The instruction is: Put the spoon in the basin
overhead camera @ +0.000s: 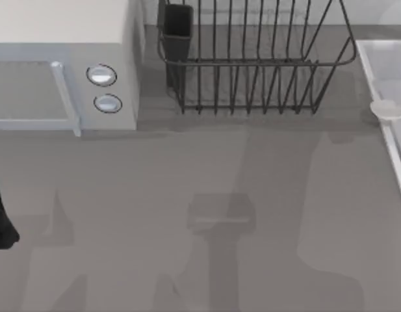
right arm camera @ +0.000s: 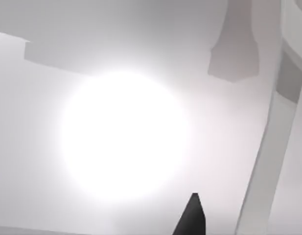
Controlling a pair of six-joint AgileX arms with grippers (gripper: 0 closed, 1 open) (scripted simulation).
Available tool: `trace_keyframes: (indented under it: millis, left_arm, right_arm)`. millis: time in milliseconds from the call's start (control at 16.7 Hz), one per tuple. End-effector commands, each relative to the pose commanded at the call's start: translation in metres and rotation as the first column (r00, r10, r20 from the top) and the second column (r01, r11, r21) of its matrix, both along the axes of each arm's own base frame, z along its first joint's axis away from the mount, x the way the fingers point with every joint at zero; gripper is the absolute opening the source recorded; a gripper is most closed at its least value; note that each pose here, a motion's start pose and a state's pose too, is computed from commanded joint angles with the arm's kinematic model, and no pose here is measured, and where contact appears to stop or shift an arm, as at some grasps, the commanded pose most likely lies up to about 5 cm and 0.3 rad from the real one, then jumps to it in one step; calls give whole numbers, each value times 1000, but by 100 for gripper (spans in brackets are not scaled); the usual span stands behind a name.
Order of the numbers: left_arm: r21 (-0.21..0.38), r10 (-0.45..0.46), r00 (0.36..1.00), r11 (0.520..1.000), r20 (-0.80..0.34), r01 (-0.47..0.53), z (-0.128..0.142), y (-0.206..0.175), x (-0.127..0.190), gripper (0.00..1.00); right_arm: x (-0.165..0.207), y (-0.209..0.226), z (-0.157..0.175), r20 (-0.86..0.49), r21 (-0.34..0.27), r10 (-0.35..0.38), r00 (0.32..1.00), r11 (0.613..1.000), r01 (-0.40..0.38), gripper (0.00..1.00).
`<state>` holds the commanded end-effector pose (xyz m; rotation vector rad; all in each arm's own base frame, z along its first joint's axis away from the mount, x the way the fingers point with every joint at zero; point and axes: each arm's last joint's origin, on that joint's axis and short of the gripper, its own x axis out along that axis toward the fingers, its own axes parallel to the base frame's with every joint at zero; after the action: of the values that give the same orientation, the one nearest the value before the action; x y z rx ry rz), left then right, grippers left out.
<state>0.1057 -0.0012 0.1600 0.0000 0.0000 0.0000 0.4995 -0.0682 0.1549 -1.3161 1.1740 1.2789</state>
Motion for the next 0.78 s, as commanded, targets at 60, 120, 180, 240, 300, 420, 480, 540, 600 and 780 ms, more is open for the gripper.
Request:
trace_keyframes:
  millis: [60,120,180,240,300,420,480,540,600,780]
  left_arm:
    - [0,0,1000,1000,0,0,0,0,0,100]
    - [0,0,1000,1000,0,0,0,0,0,100]
    - [0,0,1000,1000,0,0,0,0,0,100]
    - [0,0,1000,1000,0,0,0,0,0,100]
    - [0,0,1000,1000,0,0,0,0,0,100]
    - [0,0,1000,1000,0,0,0,0,0,100]
    - [0,0,1000,1000,0,0,0,0,0,100]
    - [0,0,1000,1000,0,0,0,0,0,100]
    - [0,0,1000,1000,0,0,0,0,0,100]
    - [0,0,1000,1000,0,0,0,0,0,100]
  right_arm:
    - [0,0,0,0,0,0,1000,1000,0,45]
    - [0,0,0,0,0,0,1000,1000,0,53]
    - [0,0,0,0,0,0,1000,1000,0,60]
    - [0,0,0,0,0,0,1000,1000,0,68]
    - [0,0,0,0,0,0,1000,1000,0,75]
    - [0,0,0,0,0,0,1000,1000,0,90]
    - [0,0,0,0,0,0,1000,1000,0,98]
    - [0,0,0,0,0,0,1000,1000,0,100]
    - [0,0,0,0,0,0,1000,1000,0,100]
    - [0,0,0,0,0,0,1000,1000,0,100]
